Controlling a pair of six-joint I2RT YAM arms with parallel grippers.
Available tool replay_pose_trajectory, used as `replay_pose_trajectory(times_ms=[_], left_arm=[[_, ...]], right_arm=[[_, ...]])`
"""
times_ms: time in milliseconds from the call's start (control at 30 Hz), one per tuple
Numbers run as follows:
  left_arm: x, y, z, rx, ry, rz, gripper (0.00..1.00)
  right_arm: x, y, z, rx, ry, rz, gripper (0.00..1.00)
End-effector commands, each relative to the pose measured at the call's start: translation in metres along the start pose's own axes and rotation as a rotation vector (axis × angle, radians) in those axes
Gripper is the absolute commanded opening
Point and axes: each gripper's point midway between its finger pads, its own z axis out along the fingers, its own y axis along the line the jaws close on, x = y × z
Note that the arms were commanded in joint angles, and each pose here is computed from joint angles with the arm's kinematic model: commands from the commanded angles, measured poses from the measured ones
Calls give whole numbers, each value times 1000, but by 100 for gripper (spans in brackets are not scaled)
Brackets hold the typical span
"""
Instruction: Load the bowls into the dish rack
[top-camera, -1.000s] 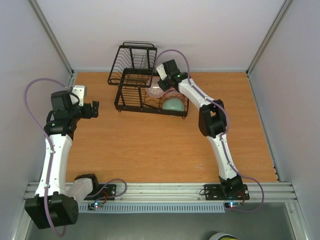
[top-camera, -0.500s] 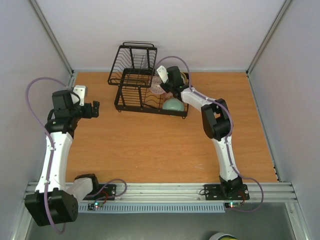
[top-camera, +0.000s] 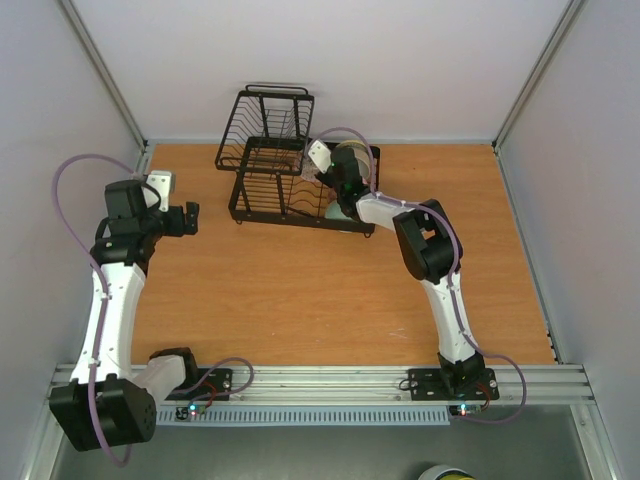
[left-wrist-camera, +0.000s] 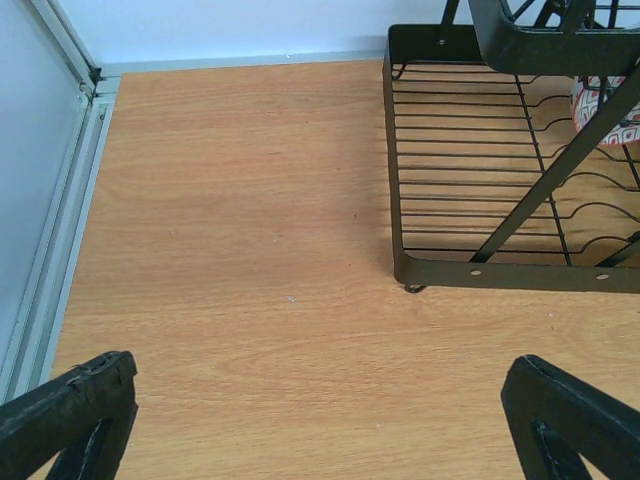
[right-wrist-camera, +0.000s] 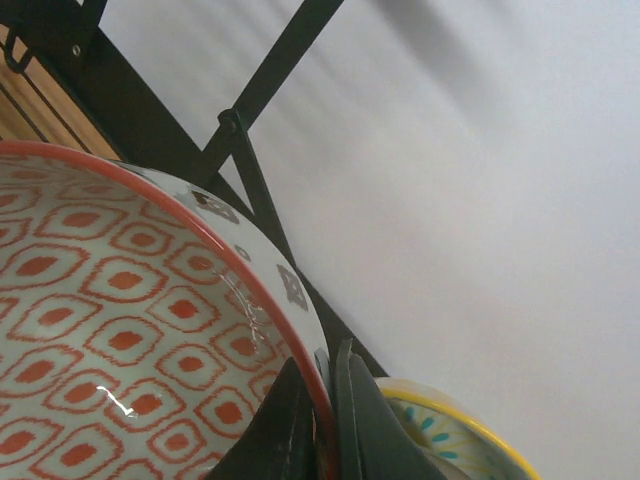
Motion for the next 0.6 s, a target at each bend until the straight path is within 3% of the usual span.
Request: replay_pose_trajectory(times_ms=[0,567], left_arm=[[-15,5,-4,-18,-48,9,99],[-15,6,-4,-25,-48,10,99]], right_arm=[[-5,-23,-5,111,-6,-84,1],[-44,-13,-2,66,-73,-193,2]])
